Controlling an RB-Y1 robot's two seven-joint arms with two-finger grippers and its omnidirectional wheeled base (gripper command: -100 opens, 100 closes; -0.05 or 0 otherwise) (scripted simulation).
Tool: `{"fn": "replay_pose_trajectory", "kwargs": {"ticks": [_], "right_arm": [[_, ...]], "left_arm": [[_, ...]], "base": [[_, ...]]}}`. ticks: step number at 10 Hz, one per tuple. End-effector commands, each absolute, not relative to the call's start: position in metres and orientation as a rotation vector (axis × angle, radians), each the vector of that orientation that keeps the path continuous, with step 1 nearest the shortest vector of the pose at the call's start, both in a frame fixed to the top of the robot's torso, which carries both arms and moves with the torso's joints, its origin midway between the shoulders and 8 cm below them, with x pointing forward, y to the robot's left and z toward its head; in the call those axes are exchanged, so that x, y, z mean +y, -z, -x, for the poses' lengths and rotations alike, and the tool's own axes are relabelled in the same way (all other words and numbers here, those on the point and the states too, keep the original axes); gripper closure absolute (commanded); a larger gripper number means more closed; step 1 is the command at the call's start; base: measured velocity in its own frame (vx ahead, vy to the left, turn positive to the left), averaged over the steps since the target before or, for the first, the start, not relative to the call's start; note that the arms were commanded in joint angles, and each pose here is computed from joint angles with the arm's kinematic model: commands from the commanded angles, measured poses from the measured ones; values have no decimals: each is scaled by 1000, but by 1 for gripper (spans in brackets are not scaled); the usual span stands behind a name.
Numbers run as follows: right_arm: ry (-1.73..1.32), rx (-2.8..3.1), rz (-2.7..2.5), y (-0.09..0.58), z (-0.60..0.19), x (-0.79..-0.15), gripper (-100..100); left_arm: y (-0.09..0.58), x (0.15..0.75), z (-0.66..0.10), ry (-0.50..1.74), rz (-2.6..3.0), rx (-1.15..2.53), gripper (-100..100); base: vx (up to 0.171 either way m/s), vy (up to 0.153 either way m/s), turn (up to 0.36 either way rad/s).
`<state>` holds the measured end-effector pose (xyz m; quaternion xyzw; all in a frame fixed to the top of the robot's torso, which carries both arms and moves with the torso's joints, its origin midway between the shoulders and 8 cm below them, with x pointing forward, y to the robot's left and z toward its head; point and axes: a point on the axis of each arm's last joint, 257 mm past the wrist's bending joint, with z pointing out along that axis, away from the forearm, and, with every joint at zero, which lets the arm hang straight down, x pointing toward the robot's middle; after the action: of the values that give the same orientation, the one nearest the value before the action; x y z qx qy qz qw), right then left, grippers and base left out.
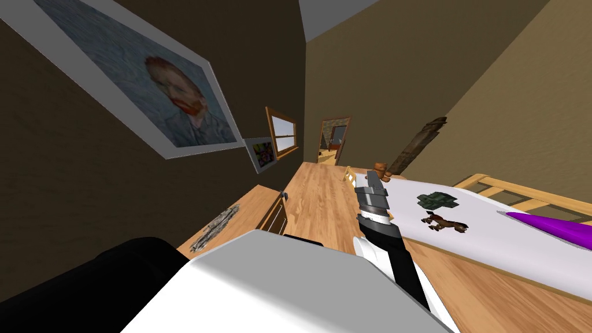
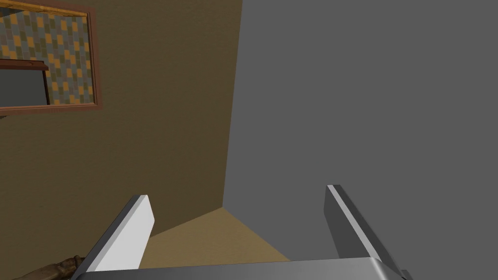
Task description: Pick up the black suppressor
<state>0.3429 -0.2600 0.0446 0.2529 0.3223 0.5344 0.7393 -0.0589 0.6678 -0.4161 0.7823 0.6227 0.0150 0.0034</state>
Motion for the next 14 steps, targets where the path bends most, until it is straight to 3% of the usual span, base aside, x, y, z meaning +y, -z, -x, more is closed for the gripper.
{"fn": "replay_pose_trajectory", "kwargs": {"ticks": [1,4,5,9,10,11,13,14], "right_arm": [[-1173,707,-555,-45,-343,-260,0],[-1172,707,-555,-45,-343,-260,0],[-1173,707,-555,-45,-343,-260,0],[-1173,707,-555,-45,-343,-260,0],[-1173,707,-555,-45,-343,-260,0],[-1173,707,-555,-45,-343,-260,0],[-1173,707,-555,-45,-343,-260,0],[-1173,707,-555,-45,-343,-260,0]], "left_arm": [[428,663,60,-48,-2459,1946,-100],[435,659,59,-46,-2463,1941,-100],[436,659,59,-49,-2465,1941,100],[436,659,59,-49,-2464,1942,100],[436,659,59,-49,-2464,1942,0],[423,665,59,-48,-2456,1948,100],[421,666,60,-49,-2455,1951,100],[420,666,59,-49,-2455,1950,0]], "base": [[18,14,33],[27,23,21],[0,0,0],[0,0,0],[0,0,0],[-22,-23,-49],[-35,-25,-31],[0,0,0]]}}
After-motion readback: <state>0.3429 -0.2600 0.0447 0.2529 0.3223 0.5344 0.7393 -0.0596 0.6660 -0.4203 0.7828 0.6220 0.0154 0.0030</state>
